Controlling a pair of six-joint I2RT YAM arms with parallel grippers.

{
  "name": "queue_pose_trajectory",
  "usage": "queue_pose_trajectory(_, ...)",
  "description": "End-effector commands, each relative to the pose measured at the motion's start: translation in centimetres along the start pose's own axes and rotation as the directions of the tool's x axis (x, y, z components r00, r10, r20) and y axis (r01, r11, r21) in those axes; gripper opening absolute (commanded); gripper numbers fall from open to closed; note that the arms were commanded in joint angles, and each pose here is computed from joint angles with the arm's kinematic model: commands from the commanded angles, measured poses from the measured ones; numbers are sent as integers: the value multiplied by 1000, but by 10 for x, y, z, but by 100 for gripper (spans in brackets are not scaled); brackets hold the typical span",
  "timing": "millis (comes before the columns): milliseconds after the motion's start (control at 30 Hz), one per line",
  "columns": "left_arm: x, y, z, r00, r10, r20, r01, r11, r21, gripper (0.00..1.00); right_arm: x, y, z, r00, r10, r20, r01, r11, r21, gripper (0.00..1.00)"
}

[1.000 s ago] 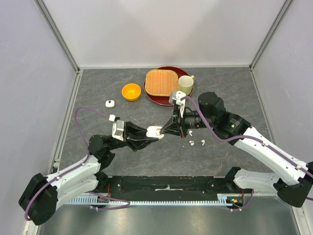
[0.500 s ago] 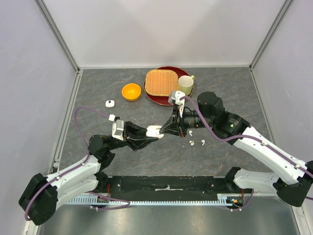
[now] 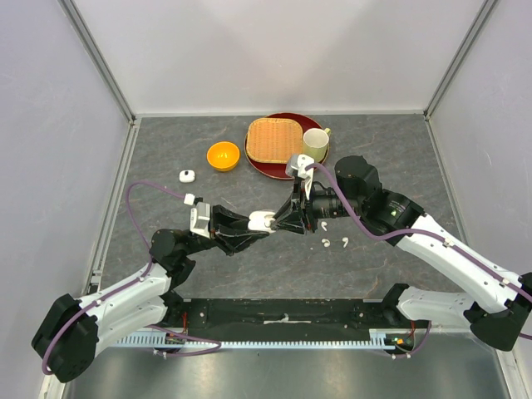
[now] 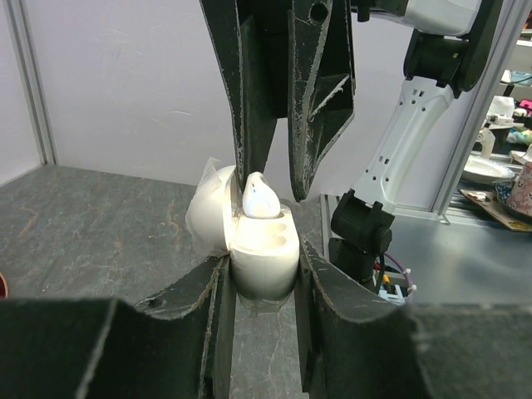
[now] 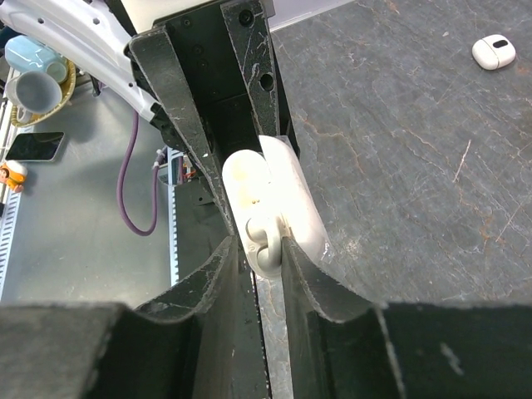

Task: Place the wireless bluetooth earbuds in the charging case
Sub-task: Place the earbud in the charging case.

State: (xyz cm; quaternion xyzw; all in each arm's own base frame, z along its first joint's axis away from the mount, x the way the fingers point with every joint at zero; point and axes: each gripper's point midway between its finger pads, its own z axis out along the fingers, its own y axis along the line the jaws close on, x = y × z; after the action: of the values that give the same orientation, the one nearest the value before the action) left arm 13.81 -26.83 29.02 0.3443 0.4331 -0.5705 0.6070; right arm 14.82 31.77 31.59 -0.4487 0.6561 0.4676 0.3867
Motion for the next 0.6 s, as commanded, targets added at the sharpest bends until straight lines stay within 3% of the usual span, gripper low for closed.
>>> queue_pose_trajectory(0, -17, -8, 1, 997, 46, 63, -48, 999, 27, 2, -12, 1, 0, 999, -25, 37, 24, 1000, 4, 35)
queue_pose_trajectory(100, -18, -9, 1, 997, 46, 65, -48, 998, 28, 2, -13, -1, 1, 999, -15, 39, 14, 1000, 11, 33)
queue_pose_trajectory(267, -18, -8, 1, 997, 50, 65, -51, 998, 22, 2, -15, -3, 2, 999, -7, 43, 6, 1000, 18, 21)
queue_pose_trajectory(567, -19, -7, 1, 996, 54, 66, -55, 998, 21, 2, -10, -2, 6, 1000, 7, 29, -7, 1000, 1, 7)
